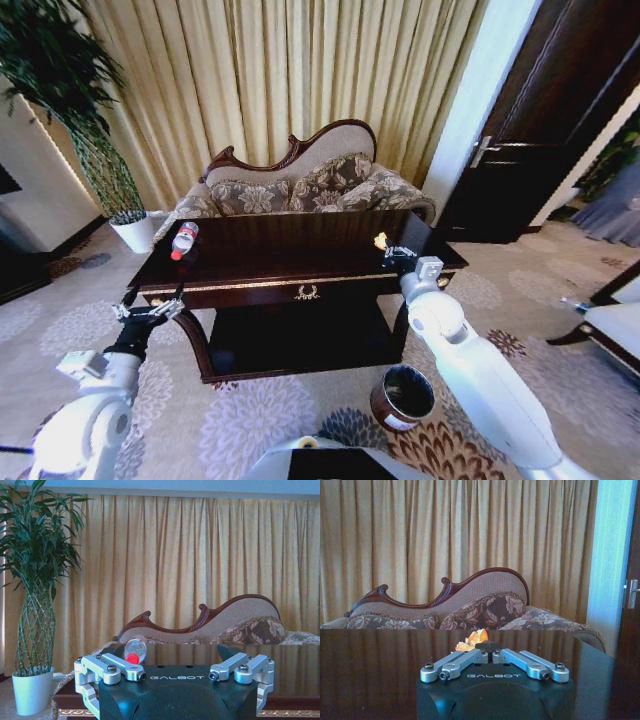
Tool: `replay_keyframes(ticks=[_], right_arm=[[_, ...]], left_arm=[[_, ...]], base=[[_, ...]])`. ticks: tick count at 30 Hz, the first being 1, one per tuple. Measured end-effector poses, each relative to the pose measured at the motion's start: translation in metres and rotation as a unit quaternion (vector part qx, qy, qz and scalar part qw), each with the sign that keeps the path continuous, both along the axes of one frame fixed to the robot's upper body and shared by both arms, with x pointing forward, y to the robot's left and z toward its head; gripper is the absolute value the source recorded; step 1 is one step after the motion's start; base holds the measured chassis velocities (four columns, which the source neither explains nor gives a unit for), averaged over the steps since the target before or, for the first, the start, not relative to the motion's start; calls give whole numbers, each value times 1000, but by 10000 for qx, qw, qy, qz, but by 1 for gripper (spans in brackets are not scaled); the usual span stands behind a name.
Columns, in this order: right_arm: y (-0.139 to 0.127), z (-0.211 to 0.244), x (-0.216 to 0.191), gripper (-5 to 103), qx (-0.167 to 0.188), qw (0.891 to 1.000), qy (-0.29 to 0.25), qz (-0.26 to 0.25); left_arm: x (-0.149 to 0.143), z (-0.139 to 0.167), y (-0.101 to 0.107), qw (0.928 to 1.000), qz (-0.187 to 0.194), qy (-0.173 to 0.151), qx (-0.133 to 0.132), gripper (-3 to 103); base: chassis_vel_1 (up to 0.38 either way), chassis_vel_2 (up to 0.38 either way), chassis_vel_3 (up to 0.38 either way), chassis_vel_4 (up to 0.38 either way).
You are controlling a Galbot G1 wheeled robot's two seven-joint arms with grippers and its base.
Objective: Move to the front of the table and place the trash on the table into the trash bin.
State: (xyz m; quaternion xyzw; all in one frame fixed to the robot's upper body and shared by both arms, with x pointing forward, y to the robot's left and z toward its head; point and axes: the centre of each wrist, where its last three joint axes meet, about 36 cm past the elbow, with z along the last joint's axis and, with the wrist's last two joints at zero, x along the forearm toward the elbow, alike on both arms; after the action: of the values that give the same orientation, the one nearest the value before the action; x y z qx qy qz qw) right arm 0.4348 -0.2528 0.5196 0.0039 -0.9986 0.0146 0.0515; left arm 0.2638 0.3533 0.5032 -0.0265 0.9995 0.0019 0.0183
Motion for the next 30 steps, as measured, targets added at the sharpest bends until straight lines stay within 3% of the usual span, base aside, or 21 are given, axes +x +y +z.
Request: replay_keyframes(ticks=[23,27,30], right_arm=[[-7,-36,4,0,170,9992,293,-221],[-18,-51,5,0,190,9979,475,-405],[-41,-82,6,0,73,9944,771,-721]], left_arm=[[-4,2,-2,10000,7,-34,14,100],[-4,3,-2,10000,0,-51,29,100],[-4,5,-2,10000,-18,-79,35,100]], base=[[100,-104,-115,98],[18,-6,-6,11],[0,0,0,0]])
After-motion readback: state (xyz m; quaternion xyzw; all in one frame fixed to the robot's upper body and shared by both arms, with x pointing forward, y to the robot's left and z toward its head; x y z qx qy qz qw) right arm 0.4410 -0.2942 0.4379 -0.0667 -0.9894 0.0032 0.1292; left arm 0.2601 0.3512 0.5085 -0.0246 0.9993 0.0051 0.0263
